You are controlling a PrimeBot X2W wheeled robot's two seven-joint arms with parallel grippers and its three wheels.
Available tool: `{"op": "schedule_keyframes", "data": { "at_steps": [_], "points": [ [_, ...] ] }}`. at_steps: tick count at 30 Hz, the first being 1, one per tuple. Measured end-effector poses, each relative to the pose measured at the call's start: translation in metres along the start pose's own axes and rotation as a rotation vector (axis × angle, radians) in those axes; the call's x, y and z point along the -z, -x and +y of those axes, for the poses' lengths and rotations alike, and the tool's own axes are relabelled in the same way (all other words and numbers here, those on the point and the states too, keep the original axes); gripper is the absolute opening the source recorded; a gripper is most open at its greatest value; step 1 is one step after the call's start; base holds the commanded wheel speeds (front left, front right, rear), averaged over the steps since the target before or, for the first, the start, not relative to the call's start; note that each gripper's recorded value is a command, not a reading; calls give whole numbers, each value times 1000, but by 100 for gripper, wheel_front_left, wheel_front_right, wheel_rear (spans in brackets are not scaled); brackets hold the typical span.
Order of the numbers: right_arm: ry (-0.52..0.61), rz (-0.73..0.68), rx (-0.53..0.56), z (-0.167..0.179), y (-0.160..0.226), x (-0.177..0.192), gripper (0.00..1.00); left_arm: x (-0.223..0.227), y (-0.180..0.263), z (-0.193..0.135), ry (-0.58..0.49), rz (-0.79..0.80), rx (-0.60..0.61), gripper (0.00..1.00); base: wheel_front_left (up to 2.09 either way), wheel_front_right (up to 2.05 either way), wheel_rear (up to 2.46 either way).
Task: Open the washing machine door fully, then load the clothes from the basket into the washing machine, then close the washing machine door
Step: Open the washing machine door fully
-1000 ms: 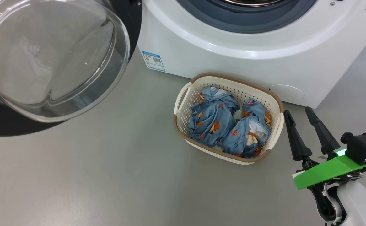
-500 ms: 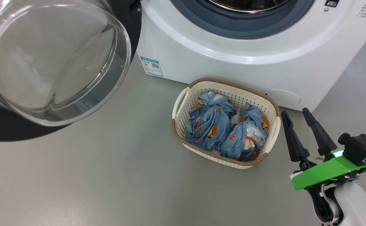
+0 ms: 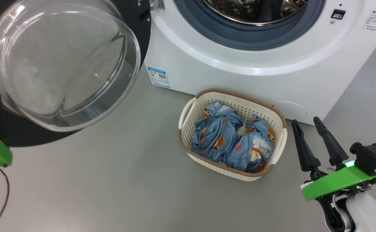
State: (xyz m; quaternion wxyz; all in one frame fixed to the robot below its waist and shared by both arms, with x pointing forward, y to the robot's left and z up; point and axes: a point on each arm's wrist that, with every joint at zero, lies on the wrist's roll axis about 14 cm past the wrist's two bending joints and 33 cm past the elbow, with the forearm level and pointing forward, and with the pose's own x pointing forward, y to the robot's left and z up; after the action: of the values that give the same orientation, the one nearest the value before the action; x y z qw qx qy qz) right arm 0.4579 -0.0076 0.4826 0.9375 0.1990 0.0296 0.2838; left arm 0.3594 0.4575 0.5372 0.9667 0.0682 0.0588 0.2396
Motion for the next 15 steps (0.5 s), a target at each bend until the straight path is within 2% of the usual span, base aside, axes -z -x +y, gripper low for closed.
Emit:
{"op": "schedule_keyframes", "data": {
  "at_steps": [15],
  "points": [
    [53,-52,36,-8,23,-28,100,-15,31,-71,126,-152,141,100,0,0,0]
  ]
}}
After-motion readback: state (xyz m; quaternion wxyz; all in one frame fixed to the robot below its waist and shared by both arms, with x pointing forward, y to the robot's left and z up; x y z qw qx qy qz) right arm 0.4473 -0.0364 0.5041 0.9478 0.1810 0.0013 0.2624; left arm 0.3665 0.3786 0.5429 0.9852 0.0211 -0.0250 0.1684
